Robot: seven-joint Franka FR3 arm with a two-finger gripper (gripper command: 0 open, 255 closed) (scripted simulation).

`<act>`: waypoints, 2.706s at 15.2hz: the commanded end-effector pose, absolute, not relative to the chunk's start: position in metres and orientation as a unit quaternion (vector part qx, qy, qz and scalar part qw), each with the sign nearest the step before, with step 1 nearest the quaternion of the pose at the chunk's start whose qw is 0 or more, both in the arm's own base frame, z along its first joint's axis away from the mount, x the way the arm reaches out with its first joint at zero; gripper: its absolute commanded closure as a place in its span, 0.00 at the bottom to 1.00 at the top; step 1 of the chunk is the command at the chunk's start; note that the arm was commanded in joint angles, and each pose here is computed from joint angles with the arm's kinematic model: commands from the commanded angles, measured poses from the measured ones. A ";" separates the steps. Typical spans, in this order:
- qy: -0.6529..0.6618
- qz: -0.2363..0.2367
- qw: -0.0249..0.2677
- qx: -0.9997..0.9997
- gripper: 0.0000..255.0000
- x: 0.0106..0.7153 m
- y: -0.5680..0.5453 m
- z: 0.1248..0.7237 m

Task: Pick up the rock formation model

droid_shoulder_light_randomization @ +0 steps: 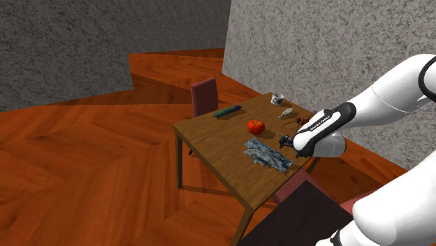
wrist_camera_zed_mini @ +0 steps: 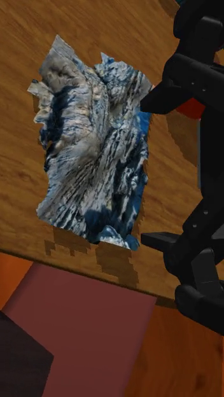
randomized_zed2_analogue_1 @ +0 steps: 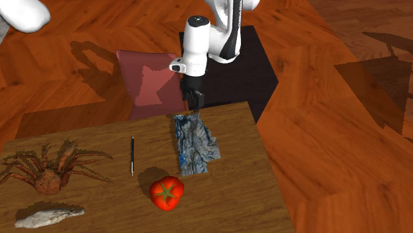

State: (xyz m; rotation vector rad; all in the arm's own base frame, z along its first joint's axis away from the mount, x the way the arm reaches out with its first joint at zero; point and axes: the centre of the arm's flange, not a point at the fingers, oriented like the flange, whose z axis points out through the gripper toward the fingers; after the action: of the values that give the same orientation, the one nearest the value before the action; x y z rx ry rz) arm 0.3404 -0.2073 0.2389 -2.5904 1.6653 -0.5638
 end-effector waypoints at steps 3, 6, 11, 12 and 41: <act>0.584 -0.194 -0.004 -0.788 0.00 0.331 -0.233 0.196; 0.620 -0.203 -0.011 -0.758 0.00 0.323 -0.251 0.164; 0.620 -0.203 -0.011 -0.758 0.00 0.323 -0.251 0.143; 0.620 -0.203 -0.011 -0.758 0.00 0.323 -0.251 0.137; 0.620 -0.203 -0.011 -0.758 1.00 0.323 -0.251 0.203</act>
State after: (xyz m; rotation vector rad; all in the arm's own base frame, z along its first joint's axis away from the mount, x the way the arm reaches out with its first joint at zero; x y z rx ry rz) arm 0.3228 -0.2509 0.1967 -2.3982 1.9633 -0.6412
